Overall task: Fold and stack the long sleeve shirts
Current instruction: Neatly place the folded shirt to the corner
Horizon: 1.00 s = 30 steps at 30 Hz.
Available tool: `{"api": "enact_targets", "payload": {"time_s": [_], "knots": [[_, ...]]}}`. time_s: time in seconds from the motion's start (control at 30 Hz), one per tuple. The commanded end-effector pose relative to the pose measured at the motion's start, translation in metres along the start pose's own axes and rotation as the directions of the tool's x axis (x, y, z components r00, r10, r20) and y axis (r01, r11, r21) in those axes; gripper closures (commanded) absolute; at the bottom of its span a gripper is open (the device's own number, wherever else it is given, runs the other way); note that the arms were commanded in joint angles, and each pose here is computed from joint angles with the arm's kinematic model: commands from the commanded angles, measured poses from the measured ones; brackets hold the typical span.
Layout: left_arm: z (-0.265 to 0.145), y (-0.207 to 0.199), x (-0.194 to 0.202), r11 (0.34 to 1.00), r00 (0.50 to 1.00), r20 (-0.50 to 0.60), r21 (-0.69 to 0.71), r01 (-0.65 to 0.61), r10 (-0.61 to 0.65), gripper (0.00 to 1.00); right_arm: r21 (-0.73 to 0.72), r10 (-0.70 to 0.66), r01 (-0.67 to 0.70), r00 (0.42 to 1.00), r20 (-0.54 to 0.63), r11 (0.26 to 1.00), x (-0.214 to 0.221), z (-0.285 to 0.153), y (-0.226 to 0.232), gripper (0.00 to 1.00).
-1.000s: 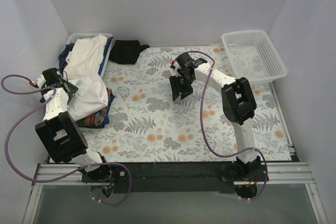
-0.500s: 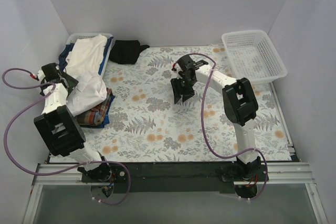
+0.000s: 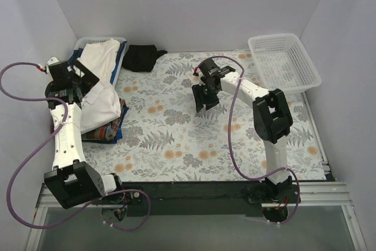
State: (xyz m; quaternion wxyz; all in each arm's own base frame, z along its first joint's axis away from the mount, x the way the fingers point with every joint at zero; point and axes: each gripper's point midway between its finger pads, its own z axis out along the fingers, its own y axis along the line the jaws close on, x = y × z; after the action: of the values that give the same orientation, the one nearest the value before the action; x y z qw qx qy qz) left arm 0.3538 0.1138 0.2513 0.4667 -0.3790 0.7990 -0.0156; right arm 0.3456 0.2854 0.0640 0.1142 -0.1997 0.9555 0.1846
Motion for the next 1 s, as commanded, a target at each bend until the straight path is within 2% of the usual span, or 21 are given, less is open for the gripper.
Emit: {"api": "enact_targets", "payload": {"time_s": [0.0,0.13,0.3,0.4,0.57,0.73,0.97], "knots": [[-0.016,-0.051,0.040,0.985,0.989,-0.079,0.127,-0.114,0.125,0.02,0.098,-0.041,0.024,0.983,0.176,0.995,-0.029,-0.053,-0.005,0.41],[-0.022,-0.106,0.090,0.952,0.967,-0.142,0.256,-0.171,0.212,0.02,0.142,-0.020,-0.017,0.966,0.258,0.990,-0.040,-0.076,-0.018,0.39],[-0.015,-0.138,0.126,0.933,0.941,-0.176,0.272,-0.236,0.289,0.02,0.201,0.026,-0.100,0.940,0.341,0.974,-0.042,-0.105,-0.046,0.39],[-0.013,-0.153,0.152,0.911,0.915,-0.163,0.259,-0.321,0.369,0.02,0.240,0.044,-0.153,0.913,0.406,0.959,-0.041,-0.125,-0.065,0.38],[-0.018,-0.182,0.196,0.854,0.866,-0.147,0.310,-0.419,0.478,0.02,0.281,0.090,-0.262,0.859,0.504,0.923,-0.025,-0.151,-0.100,0.38],[-0.019,-0.200,0.215,0.817,0.845,-0.131,0.370,-0.443,0.518,0.02,0.307,0.097,-0.325,0.812,0.576,0.894,-0.011,-0.174,-0.119,0.38],[-0.017,-0.213,0.216,0.780,0.831,-0.080,0.402,-0.479,0.551,0.02,0.314,0.100,-0.378,0.762,0.640,0.871,0.010,-0.199,-0.130,0.37]]}}
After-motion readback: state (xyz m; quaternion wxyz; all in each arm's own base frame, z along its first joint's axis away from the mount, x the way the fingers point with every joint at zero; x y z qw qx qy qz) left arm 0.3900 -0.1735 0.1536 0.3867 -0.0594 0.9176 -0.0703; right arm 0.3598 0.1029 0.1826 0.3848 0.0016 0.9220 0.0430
